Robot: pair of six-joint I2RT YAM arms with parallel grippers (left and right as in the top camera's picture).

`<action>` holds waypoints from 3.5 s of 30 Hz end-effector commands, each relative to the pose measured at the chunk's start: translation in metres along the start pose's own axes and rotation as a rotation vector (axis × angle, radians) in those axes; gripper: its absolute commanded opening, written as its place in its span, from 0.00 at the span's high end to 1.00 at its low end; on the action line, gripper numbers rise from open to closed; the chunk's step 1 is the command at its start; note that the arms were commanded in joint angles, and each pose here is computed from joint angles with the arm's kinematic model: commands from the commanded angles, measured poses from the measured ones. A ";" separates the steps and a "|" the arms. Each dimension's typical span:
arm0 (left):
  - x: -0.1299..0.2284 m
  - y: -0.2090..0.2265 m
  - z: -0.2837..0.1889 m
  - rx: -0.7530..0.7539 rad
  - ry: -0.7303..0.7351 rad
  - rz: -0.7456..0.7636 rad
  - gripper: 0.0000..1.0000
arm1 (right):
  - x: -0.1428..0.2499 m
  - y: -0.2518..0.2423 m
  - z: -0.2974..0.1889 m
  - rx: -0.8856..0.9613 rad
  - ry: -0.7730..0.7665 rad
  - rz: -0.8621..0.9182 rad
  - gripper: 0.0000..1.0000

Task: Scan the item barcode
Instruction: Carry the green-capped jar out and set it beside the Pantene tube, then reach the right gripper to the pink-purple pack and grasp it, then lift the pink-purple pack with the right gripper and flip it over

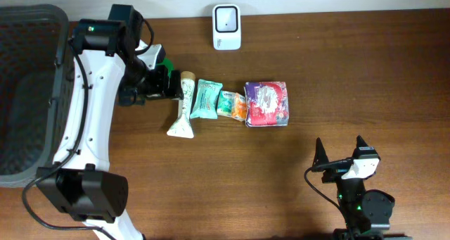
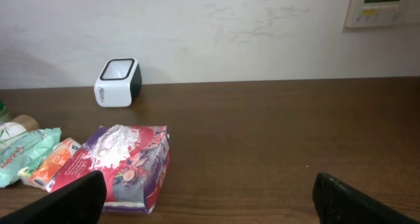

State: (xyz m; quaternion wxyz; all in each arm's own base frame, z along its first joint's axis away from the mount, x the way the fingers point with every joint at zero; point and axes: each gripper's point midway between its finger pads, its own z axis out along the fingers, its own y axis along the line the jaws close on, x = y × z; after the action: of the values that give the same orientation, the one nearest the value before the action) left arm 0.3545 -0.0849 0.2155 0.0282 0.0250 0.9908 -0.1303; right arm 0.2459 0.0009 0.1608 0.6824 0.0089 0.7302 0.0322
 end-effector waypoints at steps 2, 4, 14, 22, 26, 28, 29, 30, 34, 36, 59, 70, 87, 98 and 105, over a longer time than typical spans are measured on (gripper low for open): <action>-0.002 -0.003 -0.005 0.014 -0.030 0.009 0.01 | 0.000 -0.001 0.000 0.004 -0.010 0.013 0.01; -0.004 -0.003 -0.005 0.014 -0.037 0.011 0.01 | -0.019 0.034 -0.004 -0.207 -0.066 0.184 0.01; -0.004 -0.003 -0.005 0.014 -0.037 0.011 0.01 | -0.156 0.086 -0.081 -0.668 -0.527 0.420 0.01; -0.004 -0.003 -0.005 0.014 -0.037 0.011 0.01 | -0.252 0.079 -0.072 -0.432 -0.490 0.052 0.01; -0.004 -0.003 -0.005 0.014 -0.037 0.011 0.01 | -0.254 0.073 -0.018 -0.355 -0.148 -0.089 0.02; -0.004 -0.003 -0.005 0.014 -0.037 0.011 0.01 | -0.244 0.067 0.035 -0.349 0.120 -0.034 0.01; -0.004 -0.003 -0.005 0.014 -0.037 0.011 0.01 | -0.235 0.065 0.048 -0.346 0.210 -0.007 0.01; -0.004 -0.003 -0.005 0.014 -0.037 0.011 0.01 | -0.223 0.063 0.064 -0.343 0.322 0.026 0.01; -0.004 -0.003 -0.005 0.014 -0.037 0.011 0.01 | -0.177 0.057 0.111 -0.335 0.665 0.139 0.01; -0.004 -0.003 -0.005 0.014 -0.037 0.011 0.01 | -0.151 0.064 0.130 -0.382 0.766 0.221 0.01; -0.004 -0.003 -0.005 0.014 -0.037 0.011 0.01 | 0.095 0.083 0.149 -0.732 1.337 0.581 0.05; -0.004 -0.003 -0.005 0.014 -0.037 0.011 0.01 | 0.129 0.095 0.146 -0.678 1.354 0.635 0.70; -0.004 -0.003 -0.005 0.014 -0.037 0.011 0.01 | 0.026 0.050 0.185 -0.034 1.327 0.031 0.07; -0.004 -0.003 -0.005 0.014 -0.037 0.011 0.01 | 0.095 0.080 0.182 -0.670 1.344 0.445 0.04; -0.004 -0.003 -0.005 0.014 -0.037 0.011 0.01 | 0.138 0.079 0.178 -0.659 1.432 0.502 0.80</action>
State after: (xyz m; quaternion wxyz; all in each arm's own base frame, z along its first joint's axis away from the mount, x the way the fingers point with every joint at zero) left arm 0.3602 -0.0857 0.2159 0.0407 0.0267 0.9901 -0.1319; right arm 0.4176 0.0887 0.0230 0.0074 -0.0541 0.9226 0.3819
